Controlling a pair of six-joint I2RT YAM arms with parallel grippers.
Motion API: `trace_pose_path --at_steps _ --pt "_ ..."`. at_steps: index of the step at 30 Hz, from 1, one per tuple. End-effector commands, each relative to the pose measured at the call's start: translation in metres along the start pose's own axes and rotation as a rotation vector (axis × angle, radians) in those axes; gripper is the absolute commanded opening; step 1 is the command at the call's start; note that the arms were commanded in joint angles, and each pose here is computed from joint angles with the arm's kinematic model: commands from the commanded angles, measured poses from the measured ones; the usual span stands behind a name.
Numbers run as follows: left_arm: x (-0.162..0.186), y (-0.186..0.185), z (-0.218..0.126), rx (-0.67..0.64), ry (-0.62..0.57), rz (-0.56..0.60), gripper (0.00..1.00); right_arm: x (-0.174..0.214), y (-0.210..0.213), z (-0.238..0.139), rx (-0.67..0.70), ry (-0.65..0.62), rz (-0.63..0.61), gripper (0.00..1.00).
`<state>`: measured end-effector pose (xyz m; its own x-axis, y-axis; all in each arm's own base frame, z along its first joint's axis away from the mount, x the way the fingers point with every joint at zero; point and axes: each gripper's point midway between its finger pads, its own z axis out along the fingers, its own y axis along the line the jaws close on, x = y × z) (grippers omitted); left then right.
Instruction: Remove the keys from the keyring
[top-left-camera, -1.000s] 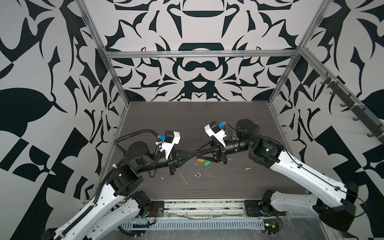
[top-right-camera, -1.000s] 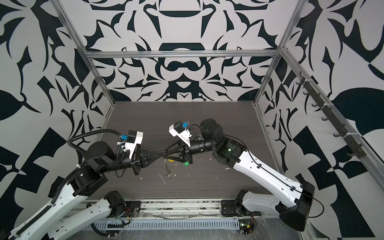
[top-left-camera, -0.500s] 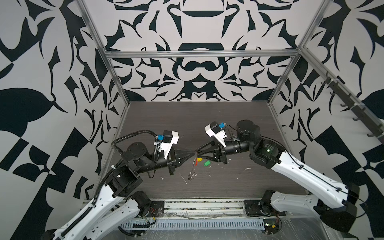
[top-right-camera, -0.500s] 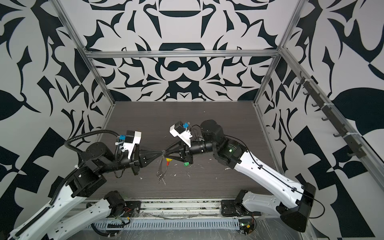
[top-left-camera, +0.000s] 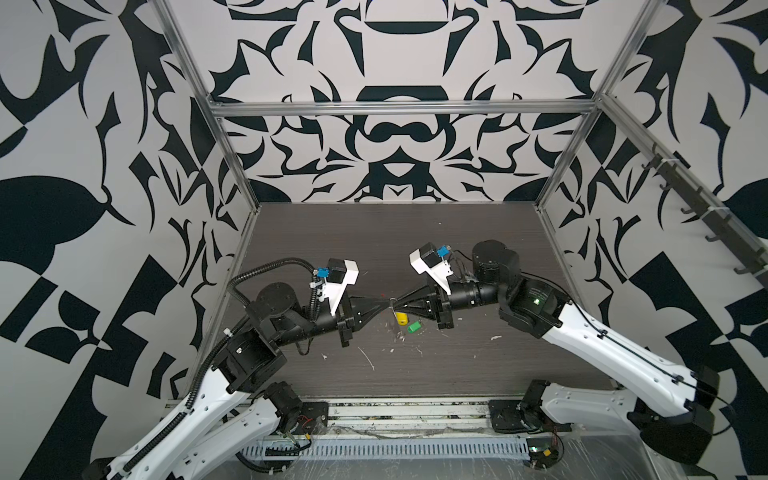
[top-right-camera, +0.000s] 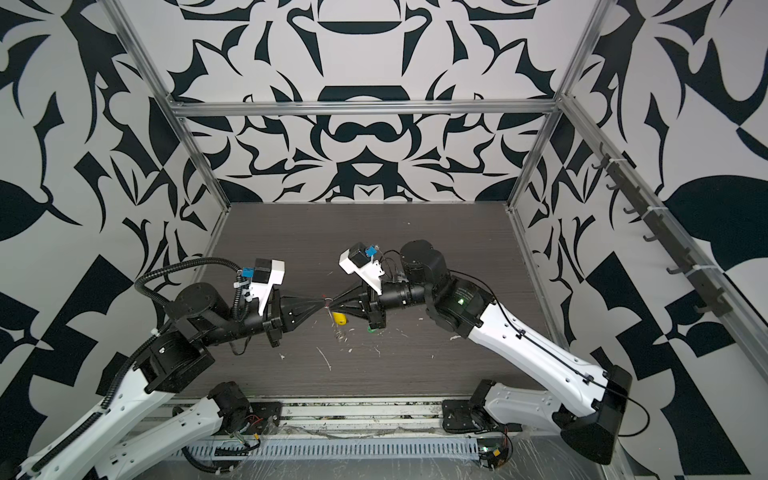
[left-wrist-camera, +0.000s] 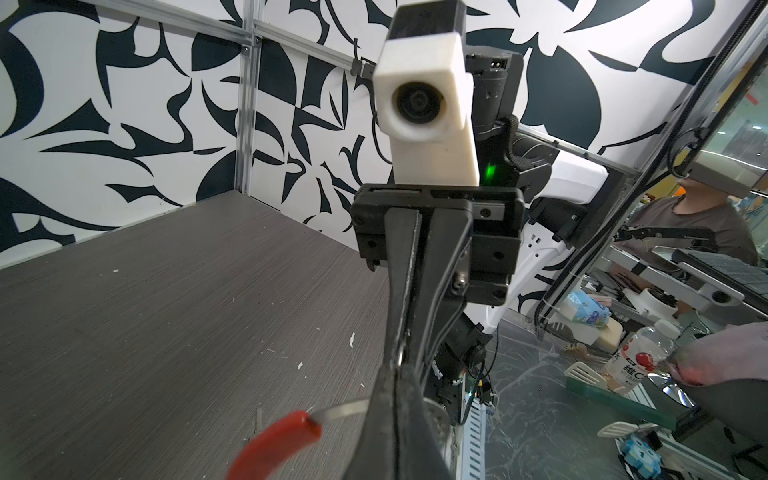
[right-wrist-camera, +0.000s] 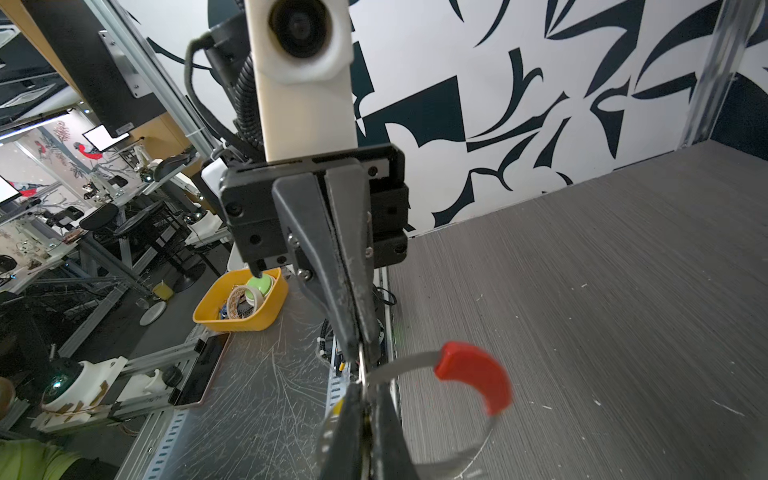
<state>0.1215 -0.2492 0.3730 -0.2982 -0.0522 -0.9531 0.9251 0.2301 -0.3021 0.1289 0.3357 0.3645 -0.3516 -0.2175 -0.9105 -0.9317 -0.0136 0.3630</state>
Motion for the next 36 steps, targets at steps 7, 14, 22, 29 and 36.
trace_pose_path --at_steps 7,14,22,29,36 --pt "-0.007 -0.001 0.003 -0.015 0.069 -0.023 0.48 0.006 0.007 -0.017 0.072 0.115 -0.048 0.00" --pt "0.006 -0.014 0.015 0.092 0.209 -0.072 0.42 0.020 0.013 -0.022 0.049 0.242 -0.051 0.00" --pt "0.009 -0.023 0.019 0.164 0.258 -0.095 0.34 0.018 0.014 -0.024 0.050 0.263 -0.064 0.00" --pt "0.017 -0.019 0.025 0.162 0.300 -0.130 0.32 0.012 0.014 -0.023 0.051 0.249 -0.073 0.00" --pt "0.018 -0.020 0.028 0.186 0.299 -0.130 0.21 0.006 0.015 -0.021 0.045 0.231 -0.077 0.00"
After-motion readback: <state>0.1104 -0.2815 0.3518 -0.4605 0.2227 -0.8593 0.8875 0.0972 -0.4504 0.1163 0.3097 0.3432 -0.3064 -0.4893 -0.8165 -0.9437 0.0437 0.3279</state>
